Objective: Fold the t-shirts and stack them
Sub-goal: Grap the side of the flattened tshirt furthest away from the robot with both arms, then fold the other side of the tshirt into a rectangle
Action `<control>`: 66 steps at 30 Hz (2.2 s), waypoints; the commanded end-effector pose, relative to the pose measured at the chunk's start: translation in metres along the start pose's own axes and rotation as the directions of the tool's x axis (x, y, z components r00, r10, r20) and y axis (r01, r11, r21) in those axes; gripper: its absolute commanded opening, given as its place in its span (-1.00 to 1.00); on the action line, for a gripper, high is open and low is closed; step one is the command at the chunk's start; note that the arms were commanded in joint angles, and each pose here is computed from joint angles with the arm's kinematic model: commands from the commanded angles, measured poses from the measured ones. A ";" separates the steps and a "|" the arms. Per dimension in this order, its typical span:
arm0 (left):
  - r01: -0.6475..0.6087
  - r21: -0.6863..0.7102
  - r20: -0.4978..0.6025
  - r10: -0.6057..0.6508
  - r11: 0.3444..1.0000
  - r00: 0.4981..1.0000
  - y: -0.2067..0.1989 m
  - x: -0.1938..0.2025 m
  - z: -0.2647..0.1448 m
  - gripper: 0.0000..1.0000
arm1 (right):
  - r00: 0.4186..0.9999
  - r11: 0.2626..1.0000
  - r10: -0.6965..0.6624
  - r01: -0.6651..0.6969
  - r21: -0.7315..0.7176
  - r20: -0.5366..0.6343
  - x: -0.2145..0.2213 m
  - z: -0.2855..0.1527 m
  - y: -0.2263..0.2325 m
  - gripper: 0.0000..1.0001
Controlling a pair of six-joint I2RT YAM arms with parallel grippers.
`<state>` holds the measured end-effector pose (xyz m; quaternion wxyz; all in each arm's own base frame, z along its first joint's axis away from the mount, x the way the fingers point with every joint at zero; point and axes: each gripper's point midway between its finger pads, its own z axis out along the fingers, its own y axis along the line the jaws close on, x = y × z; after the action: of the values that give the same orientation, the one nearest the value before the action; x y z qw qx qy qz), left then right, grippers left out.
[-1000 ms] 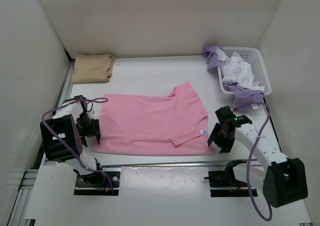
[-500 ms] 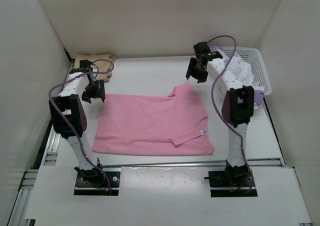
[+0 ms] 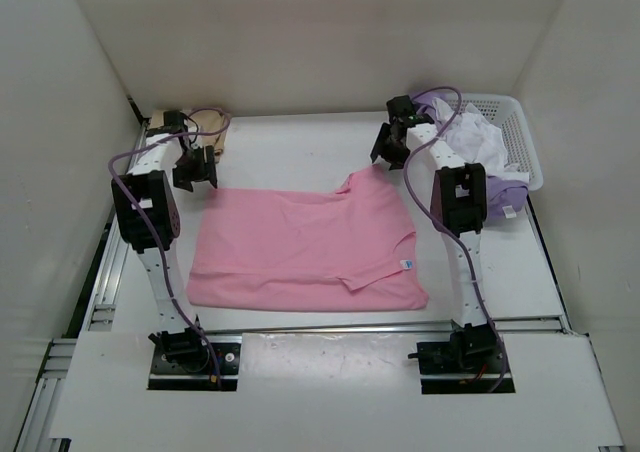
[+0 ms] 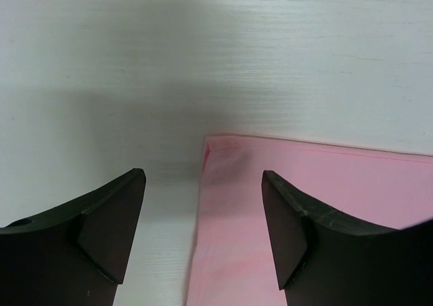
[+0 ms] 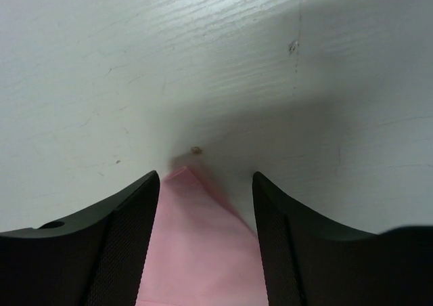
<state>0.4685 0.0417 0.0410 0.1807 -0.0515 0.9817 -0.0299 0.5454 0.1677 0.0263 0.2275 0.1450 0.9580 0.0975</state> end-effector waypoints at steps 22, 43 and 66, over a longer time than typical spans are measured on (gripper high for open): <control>0.016 0.127 -0.112 -0.002 0.992 0.994 -0.024 0.031 0.020 -0.79 | 0.995 0.996 -0.086 0.084 -0.034 -0.053 0.029 -0.046 0.010 -1.00; -0.029 -0.157 0.045 0.036 0.987 0.998 0.010 0.074 -0.088 -0.79 | 0.998 0.999 -0.037 0.035 -0.027 -0.059 0.172 -0.192 -0.065 -1.00; -0.114 -0.294 -0.072 0.097 0.949 0.993 0.019 0.141 -0.087 -0.79 | 0.987 1.000 0.003 0.000 0.018 -0.161 0.218 -0.175 -0.082 -1.00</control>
<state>0.2894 0.0401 0.0472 0.0987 -0.0181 0.9897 0.1017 0.2547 0.1406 0.0625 0.1285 0.1372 0.9769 0.1012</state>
